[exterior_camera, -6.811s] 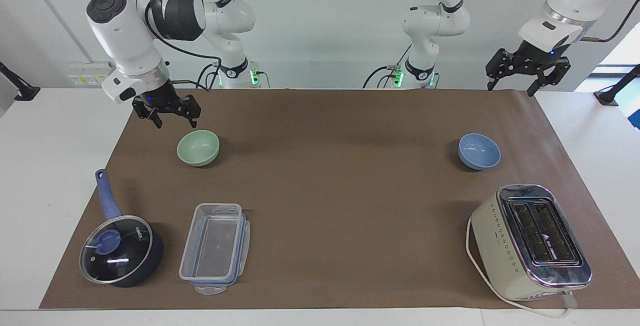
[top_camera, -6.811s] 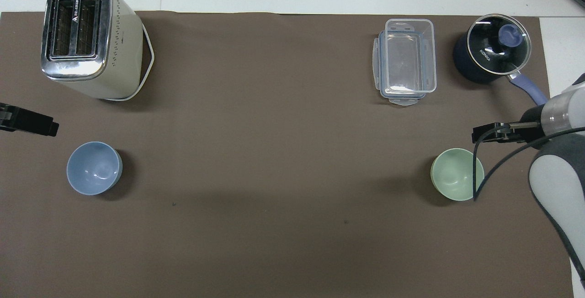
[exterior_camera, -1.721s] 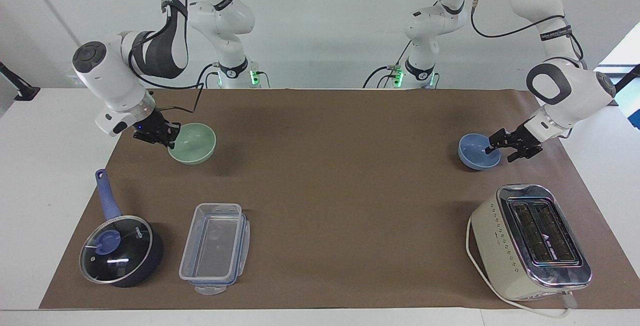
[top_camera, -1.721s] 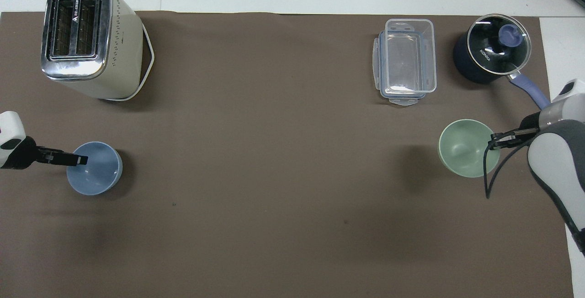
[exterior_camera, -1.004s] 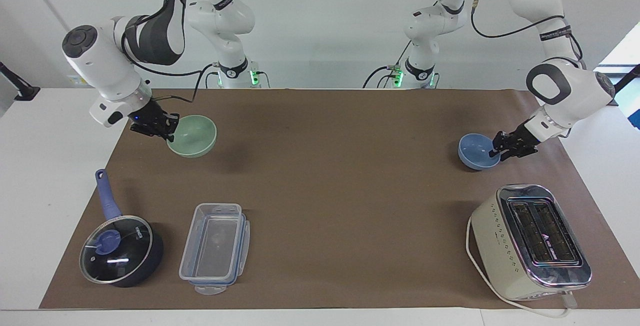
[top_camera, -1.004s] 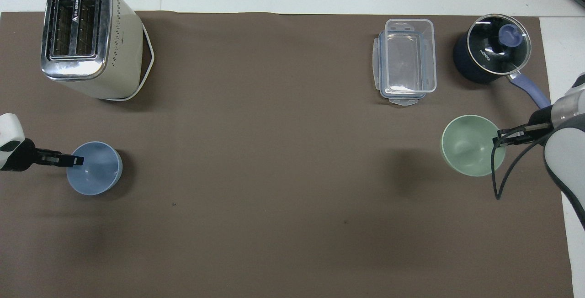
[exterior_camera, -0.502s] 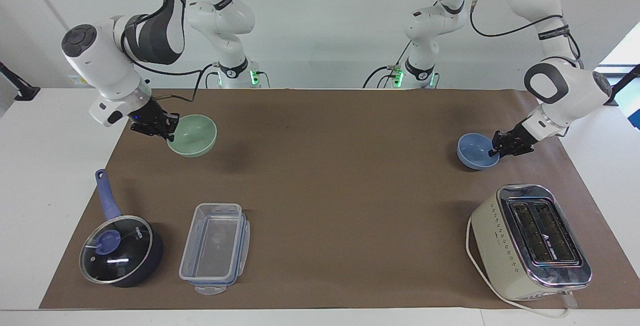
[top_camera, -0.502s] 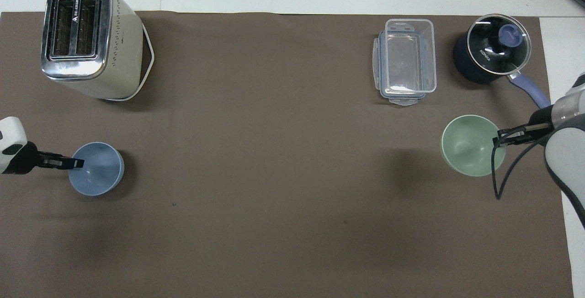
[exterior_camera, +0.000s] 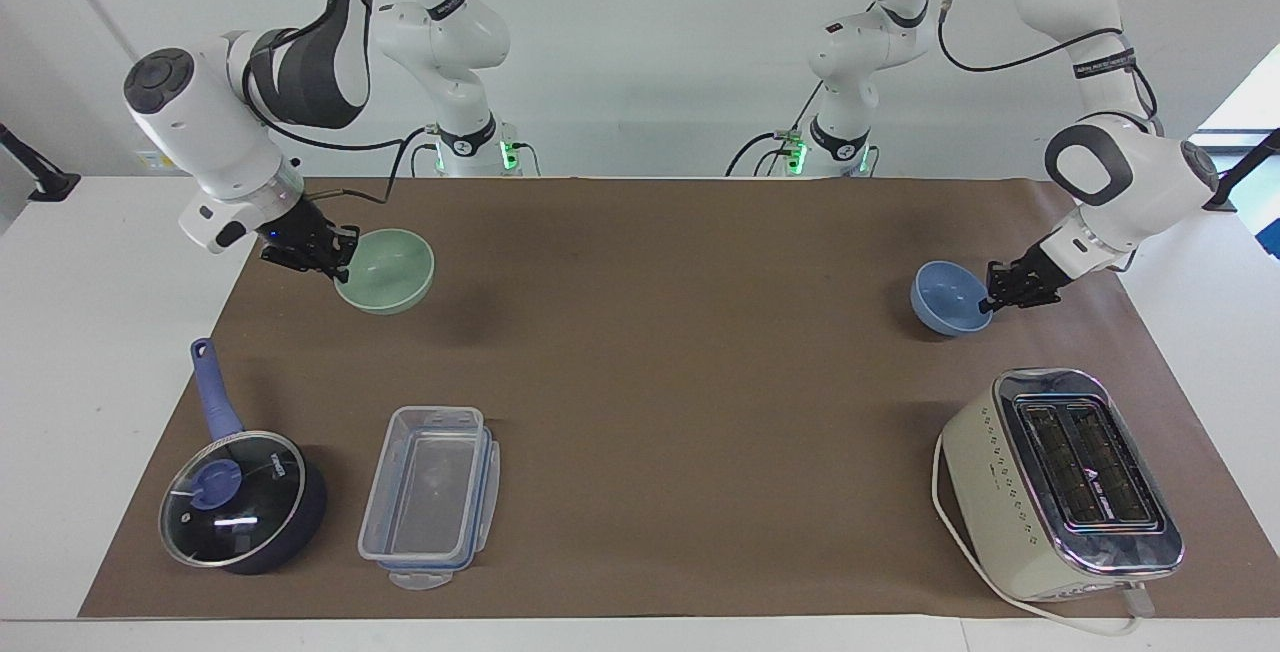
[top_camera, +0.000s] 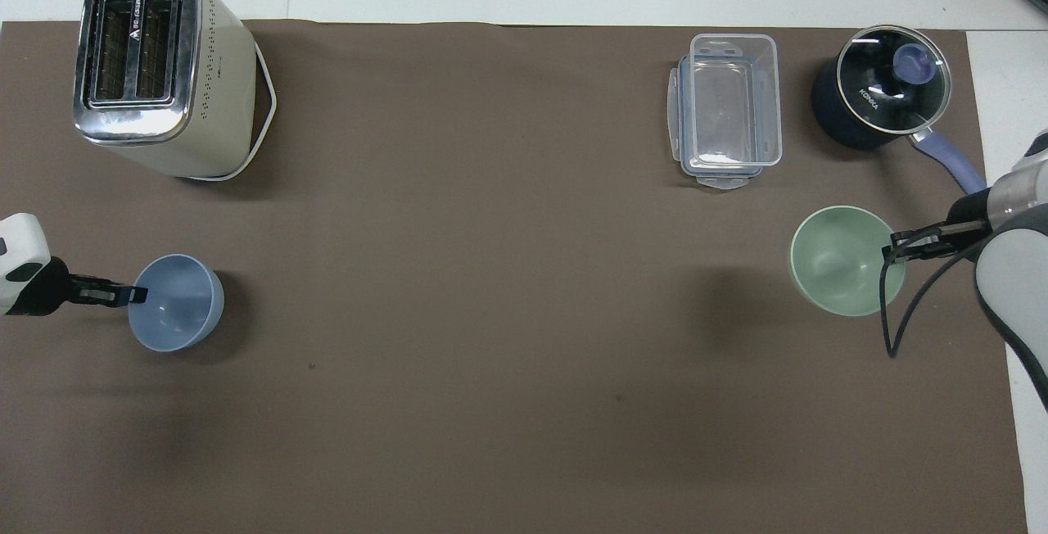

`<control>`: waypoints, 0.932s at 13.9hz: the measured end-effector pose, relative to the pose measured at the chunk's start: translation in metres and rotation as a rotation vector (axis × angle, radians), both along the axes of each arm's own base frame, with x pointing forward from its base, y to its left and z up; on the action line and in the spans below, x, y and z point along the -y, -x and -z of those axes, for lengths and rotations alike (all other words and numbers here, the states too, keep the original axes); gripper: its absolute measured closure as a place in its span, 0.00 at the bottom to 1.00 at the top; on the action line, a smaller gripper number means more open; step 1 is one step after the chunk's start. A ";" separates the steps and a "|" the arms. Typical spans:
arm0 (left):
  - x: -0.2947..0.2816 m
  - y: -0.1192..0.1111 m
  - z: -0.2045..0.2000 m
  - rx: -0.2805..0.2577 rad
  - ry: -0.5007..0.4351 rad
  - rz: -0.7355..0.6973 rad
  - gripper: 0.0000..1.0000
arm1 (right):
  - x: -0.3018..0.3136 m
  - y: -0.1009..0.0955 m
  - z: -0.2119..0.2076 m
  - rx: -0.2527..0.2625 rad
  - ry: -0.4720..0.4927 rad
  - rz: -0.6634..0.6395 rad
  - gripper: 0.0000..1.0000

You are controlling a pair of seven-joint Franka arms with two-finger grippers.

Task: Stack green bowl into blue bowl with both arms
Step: 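Slide the blue bowl with the left gripper toward the green bowl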

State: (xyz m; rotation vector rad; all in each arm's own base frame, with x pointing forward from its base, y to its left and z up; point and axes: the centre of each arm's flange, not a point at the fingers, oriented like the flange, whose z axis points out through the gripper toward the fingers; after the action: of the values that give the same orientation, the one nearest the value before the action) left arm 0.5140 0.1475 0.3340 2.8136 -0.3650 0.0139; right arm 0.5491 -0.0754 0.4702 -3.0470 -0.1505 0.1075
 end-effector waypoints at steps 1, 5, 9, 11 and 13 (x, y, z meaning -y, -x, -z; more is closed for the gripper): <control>0.001 0.000 -0.005 0.009 -0.003 0.002 0.96 | -0.001 0.000 0.000 0.000 0.000 -0.001 0.95; 0.023 -0.001 -0.047 0.072 -0.020 0.029 0.96 | -0.007 -0.001 0.000 0.000 -0.003 -0.011 0.95; 0.098 0.006 -0.068 0.045 -0.069 0.041 0.96 | -0.007 -0.001 0.000 0.000 -0.003 -0.011 0.95; 0.148 0.008 -0.065 0.020 -0.098 0.018 0.96 | -0.007 -0.001 0.000 0.000 -0.003 -0.011 0.95; 0.198 0.010 -0.063 0.007 -0.119 -0.015 0.96 | -0.008 -0.001 0.000 -0.001 -0.004 -0.012 0.95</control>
State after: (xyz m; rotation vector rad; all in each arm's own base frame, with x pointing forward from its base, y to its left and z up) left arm 0.5044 -0.0508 0.3965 2.9347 -0.3576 0.0057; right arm 0.5499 -0.0677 0.4700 -3.0428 -0.1684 0.1094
